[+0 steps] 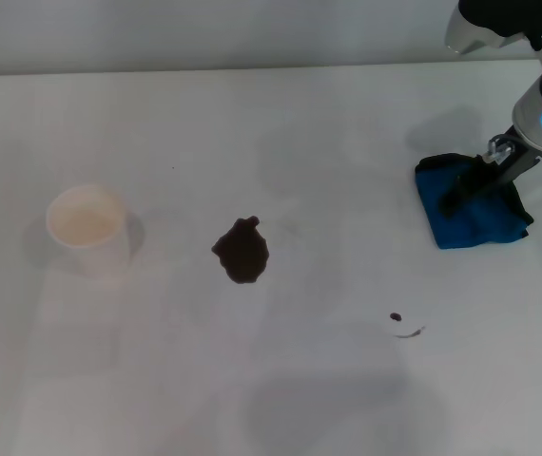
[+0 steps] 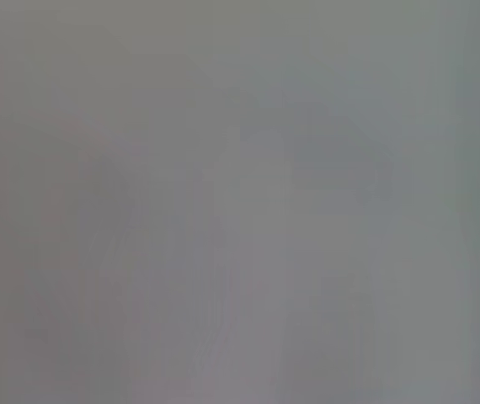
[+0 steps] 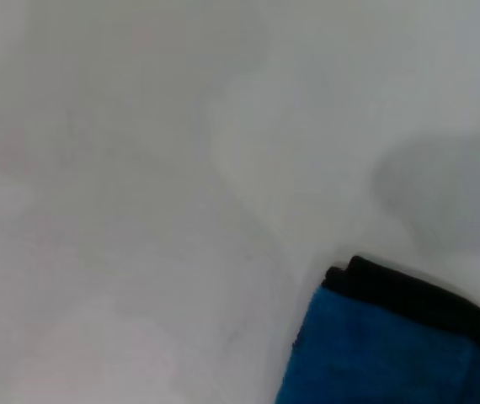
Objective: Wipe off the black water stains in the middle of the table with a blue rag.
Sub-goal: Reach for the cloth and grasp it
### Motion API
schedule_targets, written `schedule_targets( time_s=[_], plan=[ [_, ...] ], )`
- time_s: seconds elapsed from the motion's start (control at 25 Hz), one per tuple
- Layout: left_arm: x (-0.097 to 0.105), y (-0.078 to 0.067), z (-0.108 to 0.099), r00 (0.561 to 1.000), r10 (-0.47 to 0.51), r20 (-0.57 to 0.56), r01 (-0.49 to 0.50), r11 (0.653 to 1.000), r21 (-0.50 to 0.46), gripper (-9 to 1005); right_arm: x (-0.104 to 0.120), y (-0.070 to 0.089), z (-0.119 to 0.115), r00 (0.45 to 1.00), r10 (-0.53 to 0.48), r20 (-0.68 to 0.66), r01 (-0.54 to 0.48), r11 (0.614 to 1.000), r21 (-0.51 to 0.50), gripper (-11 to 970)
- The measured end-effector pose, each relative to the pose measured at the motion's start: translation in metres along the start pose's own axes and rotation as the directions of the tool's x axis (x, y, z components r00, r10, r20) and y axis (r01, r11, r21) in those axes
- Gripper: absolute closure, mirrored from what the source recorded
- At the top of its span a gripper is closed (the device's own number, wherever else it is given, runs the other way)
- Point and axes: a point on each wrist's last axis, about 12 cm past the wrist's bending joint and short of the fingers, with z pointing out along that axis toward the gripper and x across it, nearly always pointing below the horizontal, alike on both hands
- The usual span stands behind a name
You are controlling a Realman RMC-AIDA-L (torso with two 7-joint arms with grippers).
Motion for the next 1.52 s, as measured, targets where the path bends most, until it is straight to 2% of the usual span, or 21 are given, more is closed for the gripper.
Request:
schedule_targets(
  time_s=[0.36,0.88,1.12,1.52],
  plan=[
    [-0.001,0.000,0.003,1.000,0.000,0.005,0.000,1.000,0.001,107,0.003,-0.001,0.009,0.998,-0.009,-0.057,0.012,0.999,0.049,247],
    [0.000,0.000,0.000,1.000,-0.003,-0.002,0.003,1.000,-0.005,106,0.002,0.000,0.010,0.998,-0.013,-0.055,0.016,0.998,0.055,262],
    [0.001,0.000,-0.001,1.000,-0.005,-0.005,0.005,1.000,-0.010,106,0.003,0.001,0.011,0.997,-0.022,-0.073,0.027,0.998,0.058,371],
    [0.002,0.000,-0.003,1.000,-0.008,-0.007,0.007,1.000,-0.012,107,0.003,0.005,0.013,0.995,-0.043,-0.094,0.050,0.996,0.078,481]
  ],
)
